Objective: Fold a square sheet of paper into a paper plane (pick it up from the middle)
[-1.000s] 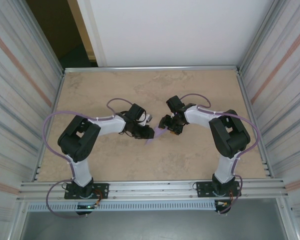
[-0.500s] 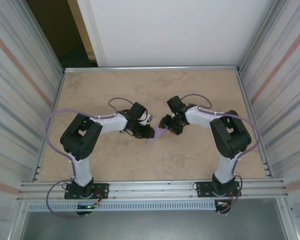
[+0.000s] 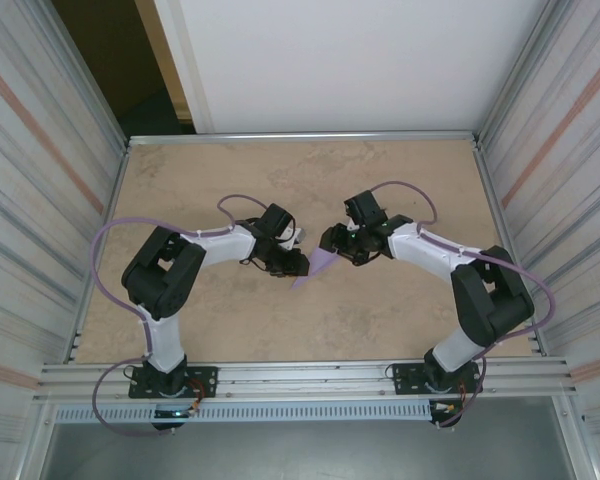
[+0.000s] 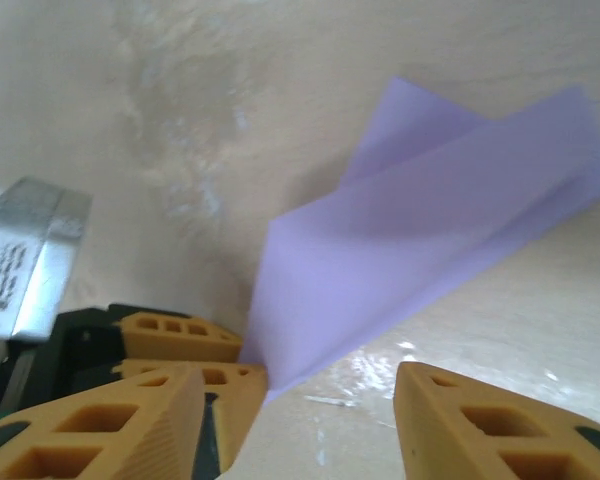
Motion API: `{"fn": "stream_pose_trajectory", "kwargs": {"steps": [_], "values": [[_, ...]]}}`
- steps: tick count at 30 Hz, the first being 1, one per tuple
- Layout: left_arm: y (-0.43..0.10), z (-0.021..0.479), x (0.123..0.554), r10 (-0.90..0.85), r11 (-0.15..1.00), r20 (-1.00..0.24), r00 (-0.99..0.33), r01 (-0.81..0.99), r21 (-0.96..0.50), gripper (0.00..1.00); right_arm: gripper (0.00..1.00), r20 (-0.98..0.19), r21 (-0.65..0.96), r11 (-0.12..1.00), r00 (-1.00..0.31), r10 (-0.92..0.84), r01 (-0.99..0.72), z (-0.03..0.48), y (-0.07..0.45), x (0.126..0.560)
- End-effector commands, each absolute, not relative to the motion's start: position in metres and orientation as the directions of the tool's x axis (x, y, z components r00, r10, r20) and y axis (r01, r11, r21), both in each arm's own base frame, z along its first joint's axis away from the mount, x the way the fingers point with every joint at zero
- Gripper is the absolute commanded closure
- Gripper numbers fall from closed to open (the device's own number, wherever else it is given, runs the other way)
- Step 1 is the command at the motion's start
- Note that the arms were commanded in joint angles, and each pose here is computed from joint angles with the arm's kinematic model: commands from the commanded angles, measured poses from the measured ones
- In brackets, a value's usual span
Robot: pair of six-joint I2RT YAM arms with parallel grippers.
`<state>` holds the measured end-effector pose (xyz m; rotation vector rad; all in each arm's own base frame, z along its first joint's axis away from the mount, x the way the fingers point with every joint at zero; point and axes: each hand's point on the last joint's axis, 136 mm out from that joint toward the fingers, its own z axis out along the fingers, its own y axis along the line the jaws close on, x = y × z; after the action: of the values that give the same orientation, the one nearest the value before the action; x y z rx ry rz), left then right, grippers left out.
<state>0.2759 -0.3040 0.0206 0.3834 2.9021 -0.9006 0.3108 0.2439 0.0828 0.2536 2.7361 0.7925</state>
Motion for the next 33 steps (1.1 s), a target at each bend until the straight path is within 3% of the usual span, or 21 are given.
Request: {"fn": "stream_pose_trajectory", "kwargs": {"steps": [1,4,8,33], "values": [[-0.278,-0.018,0.255,0.219,0.871,-0.021,-0.975,0.205,-0.446,0.73,0.61,-0.211,0.571,0.82,-0.958,0.192,0.039,0.078,0.265,0.313],[-0.277,-0.02,0.255,0.216,0.876,-0.014,-0.976,0.2,-0.439,0.73,0.7,-0.193,0.579,0.814,-0.963,0.189,0.044,0.069,0.275,0.319],[-0.275,-0.023,0.254,0.212,0.882,-0.002,-0.977,0.193,-0.43,0.72,0.75,-0.168,0.587,0.807,-0.966,0.195,0.06,0.057,0.28,0.322],[-0.273,-0.031,0.249,0.21,0.888,0.028,-0.977,0.179,-0.423,0.76,0.8,-0.095,0.495,0.854,-0.967,0.237,0.161,0.013,0.256,0.316]]}}
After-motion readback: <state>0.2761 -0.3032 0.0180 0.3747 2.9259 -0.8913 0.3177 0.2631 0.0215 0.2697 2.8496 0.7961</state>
